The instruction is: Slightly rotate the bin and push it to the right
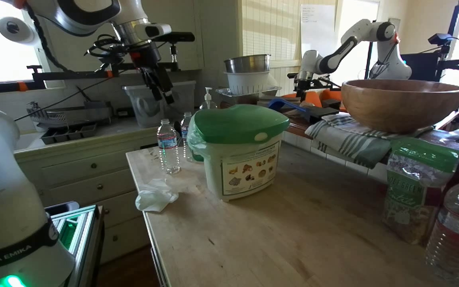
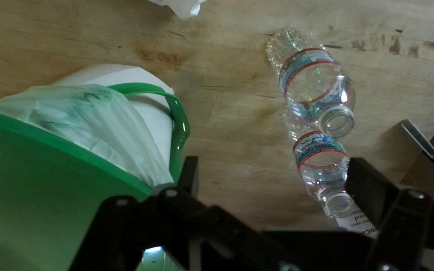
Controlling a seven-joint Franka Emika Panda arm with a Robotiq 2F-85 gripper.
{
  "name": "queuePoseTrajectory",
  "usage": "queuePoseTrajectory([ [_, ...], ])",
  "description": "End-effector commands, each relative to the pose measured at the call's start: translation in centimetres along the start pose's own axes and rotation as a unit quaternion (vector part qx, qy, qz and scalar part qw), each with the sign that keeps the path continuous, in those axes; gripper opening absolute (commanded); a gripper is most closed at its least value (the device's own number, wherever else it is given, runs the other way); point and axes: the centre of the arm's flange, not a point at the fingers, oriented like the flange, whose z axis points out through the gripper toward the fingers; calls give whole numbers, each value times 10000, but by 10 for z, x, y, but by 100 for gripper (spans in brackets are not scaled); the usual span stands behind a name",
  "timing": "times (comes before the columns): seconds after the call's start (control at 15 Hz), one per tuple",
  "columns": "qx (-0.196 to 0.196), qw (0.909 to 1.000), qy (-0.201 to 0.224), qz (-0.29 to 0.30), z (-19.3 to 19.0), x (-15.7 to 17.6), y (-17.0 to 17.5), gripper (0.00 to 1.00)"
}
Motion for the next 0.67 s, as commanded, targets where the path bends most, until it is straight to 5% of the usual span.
queuePoseTrajectory([
  [0.0,-301,9992,264,87,-1,4,3,100],
  [0.6,-702,9937,807,321,0,41,47,100],
])
